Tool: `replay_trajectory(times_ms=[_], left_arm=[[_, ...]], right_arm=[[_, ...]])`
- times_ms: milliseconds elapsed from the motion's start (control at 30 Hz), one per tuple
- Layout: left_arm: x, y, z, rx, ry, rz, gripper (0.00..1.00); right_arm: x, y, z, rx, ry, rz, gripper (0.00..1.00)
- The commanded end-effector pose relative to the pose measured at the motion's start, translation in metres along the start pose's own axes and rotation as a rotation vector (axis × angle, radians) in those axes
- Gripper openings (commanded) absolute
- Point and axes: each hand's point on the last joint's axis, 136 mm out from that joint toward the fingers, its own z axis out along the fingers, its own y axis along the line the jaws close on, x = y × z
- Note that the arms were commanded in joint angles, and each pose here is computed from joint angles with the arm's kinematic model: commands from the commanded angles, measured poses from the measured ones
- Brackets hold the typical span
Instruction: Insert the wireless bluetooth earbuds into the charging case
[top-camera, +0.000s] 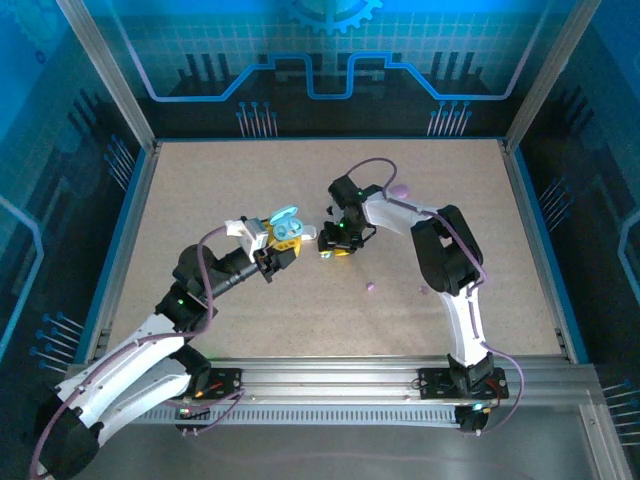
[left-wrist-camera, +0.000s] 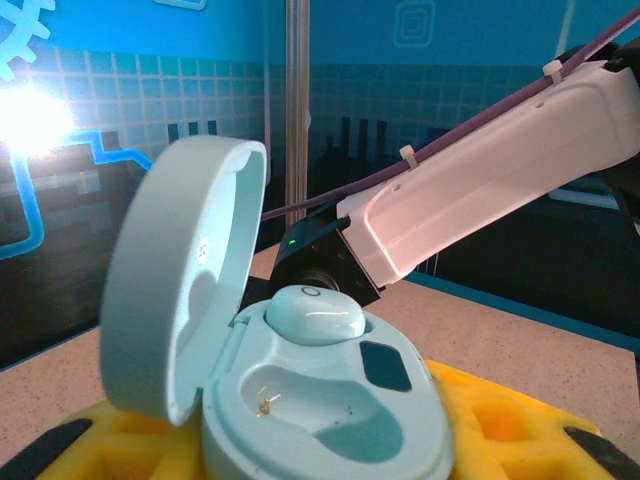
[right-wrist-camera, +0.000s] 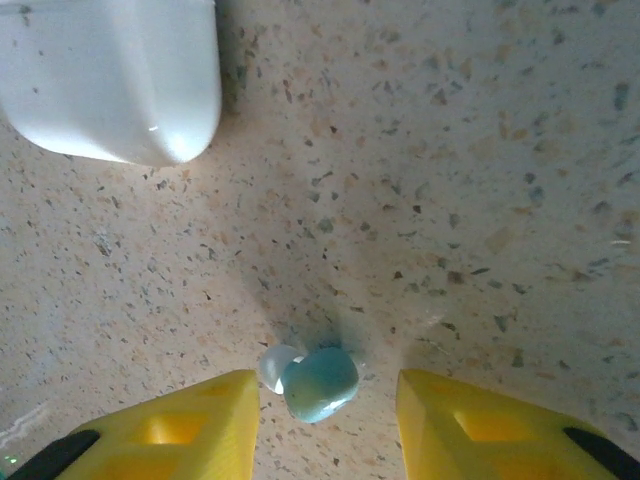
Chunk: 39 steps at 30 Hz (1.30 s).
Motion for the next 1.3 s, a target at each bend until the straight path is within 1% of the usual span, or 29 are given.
replay_trajectory(times_ms=[0, 267, 833, 967, 1100, 1233, 1267], left_arm=[[-0.017, -0.003, -0.001, 0.006, -0.05, 0.024, 0.33], [-0.017, -0.003, 0.0, 0.006, -0.05, 0.024, 0.33], [-0.017, -0.002, 0.0, 0.004, -0.051, 0.025, 0.34], [-0.017, -0.002, -0.001, 0.003, -0.052, 0.026, 0.34], [-0.017, -0.002, -0.001, 0.003, -0.053, 0.026, 0.34], [-0.017, -0.002, -0.001, -0.002, -0.053, 0.026, 0.34], [-0.017, -0.001, -0.002, -0.004, -0.054, 0.026, 0.34]], right_arm=[[0.003, 0.006, 0.009, -0.015, 0.029, 0.012, 0.41], [0.002, 0.016, 0.013, -0.032, 0.038, -0.015, 0.37], [-0.006, 0.042, 0.017, -0.043, 0.05, -0.084, 0.37], [-0.006, 0.044, 0.019, -0.021, 0.055, -0.096, 0.38], [-0.007, 0.038, 0.019, 0.038, 0.05, -0.098, 0.39], [-0.007, 0.046, 0.017, 0.051, 0.047, -0.114, 0.39], [-0.005, 0.042, 0.027, 0.066, 0.067, -0.11, 0.39]])
